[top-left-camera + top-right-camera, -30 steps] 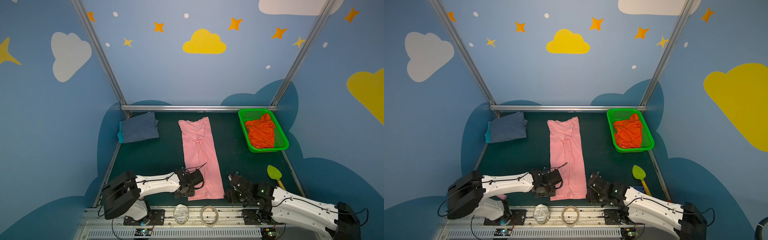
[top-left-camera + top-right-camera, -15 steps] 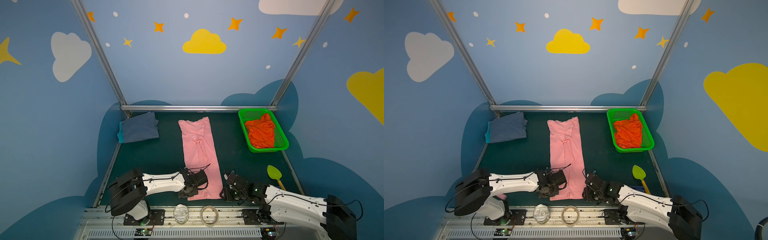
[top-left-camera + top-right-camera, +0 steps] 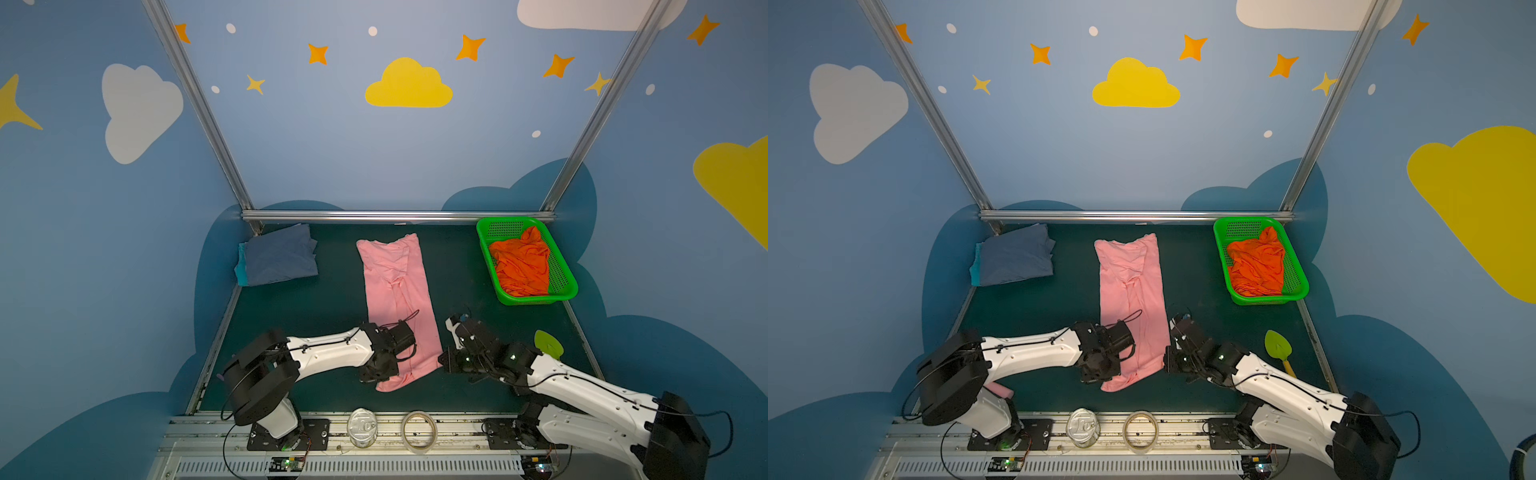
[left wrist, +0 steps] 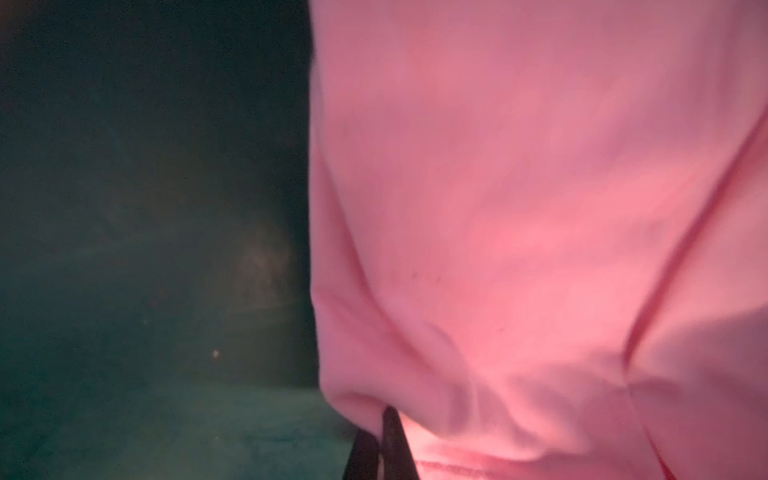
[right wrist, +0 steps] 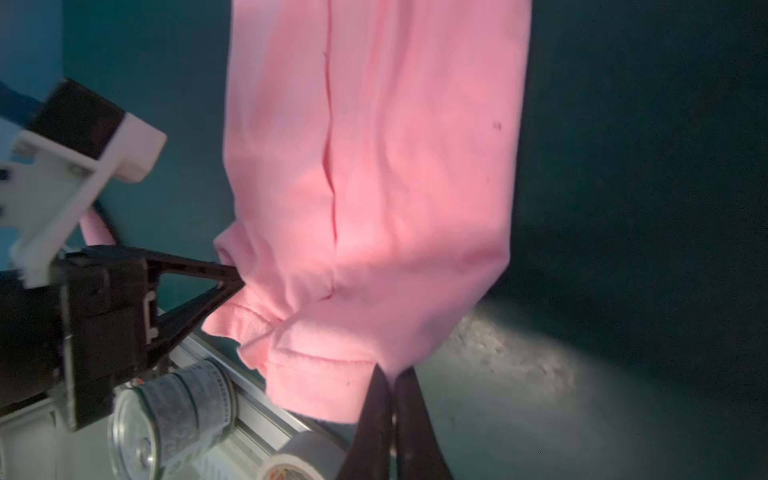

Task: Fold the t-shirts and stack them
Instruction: 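Lift the near end and fold it away from the robot with both grippers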

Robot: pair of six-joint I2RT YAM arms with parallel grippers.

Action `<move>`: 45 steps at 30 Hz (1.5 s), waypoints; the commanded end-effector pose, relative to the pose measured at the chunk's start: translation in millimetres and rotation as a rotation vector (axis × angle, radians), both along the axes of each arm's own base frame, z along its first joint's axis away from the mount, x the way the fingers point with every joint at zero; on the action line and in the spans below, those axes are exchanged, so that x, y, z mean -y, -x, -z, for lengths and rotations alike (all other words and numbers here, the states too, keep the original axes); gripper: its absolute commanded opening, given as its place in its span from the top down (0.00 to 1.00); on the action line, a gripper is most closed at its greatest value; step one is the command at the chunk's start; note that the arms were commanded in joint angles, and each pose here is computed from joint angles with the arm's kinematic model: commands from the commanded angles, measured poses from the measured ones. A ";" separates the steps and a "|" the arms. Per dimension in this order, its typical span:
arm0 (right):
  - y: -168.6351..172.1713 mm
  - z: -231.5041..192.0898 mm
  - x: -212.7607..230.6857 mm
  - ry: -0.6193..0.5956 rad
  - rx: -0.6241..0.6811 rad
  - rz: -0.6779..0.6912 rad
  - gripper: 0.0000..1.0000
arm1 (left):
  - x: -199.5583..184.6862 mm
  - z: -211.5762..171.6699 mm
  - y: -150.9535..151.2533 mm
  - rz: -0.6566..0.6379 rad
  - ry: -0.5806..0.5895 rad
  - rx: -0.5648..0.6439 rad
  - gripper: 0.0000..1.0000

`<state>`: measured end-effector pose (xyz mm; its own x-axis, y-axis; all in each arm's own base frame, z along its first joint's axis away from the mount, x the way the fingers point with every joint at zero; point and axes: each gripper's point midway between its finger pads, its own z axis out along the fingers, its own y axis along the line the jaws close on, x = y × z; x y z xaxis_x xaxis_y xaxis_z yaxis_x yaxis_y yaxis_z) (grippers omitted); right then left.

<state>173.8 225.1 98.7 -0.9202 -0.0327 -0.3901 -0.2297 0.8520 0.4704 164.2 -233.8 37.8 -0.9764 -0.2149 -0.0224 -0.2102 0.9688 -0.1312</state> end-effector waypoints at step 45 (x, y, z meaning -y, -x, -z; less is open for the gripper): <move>-184.0 31.8 -36.9 -0.103 -0.437 -0.001 1.00 | -18.3 17.7 -172.0 -0.096 0.108 -0.036 0.42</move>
